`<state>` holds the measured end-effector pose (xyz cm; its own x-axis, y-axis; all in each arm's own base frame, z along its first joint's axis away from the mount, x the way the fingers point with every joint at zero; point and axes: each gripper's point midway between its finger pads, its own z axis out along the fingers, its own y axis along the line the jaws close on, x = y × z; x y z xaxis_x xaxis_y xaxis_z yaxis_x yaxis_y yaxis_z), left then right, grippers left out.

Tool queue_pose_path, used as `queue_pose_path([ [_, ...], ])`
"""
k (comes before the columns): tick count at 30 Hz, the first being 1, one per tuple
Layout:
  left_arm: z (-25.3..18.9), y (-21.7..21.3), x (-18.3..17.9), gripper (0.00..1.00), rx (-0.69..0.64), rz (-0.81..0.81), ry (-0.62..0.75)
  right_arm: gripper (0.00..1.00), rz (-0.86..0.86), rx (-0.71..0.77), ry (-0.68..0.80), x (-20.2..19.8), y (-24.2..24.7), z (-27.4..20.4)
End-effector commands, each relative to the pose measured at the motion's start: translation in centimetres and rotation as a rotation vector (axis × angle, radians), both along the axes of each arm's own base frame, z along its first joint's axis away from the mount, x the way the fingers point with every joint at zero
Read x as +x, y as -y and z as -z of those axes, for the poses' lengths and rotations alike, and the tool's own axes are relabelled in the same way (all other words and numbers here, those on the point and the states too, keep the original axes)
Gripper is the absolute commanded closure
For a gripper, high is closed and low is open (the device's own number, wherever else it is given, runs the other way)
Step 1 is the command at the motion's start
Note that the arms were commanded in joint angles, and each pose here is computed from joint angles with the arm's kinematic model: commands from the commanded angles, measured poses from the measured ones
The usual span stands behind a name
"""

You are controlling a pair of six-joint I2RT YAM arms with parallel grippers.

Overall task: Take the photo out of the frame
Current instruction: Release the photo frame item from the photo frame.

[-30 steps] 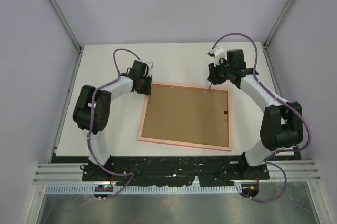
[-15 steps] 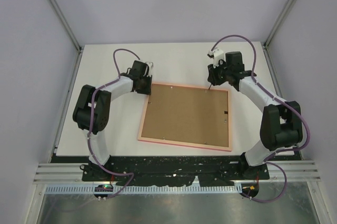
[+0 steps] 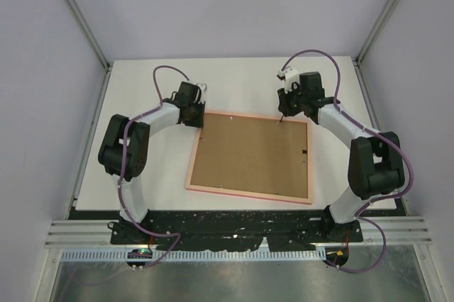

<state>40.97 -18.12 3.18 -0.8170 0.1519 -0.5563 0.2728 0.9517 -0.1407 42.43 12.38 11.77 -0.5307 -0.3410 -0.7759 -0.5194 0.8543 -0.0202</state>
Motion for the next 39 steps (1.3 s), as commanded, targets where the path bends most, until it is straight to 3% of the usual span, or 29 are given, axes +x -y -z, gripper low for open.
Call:
queue_pose_path([
  [1,-0.2,0.0,-0.1,0.88,0.027,0.023,0.023,0.92,0.022,0.006,0.071,1.3,-0.1,-1.4],
  [39,-0.2,0.2,-0.1,0.89,0.029,0.035,0.018,0.92,-0.119,0.068,0.073,-0.3,-3.1,-0.5],
])
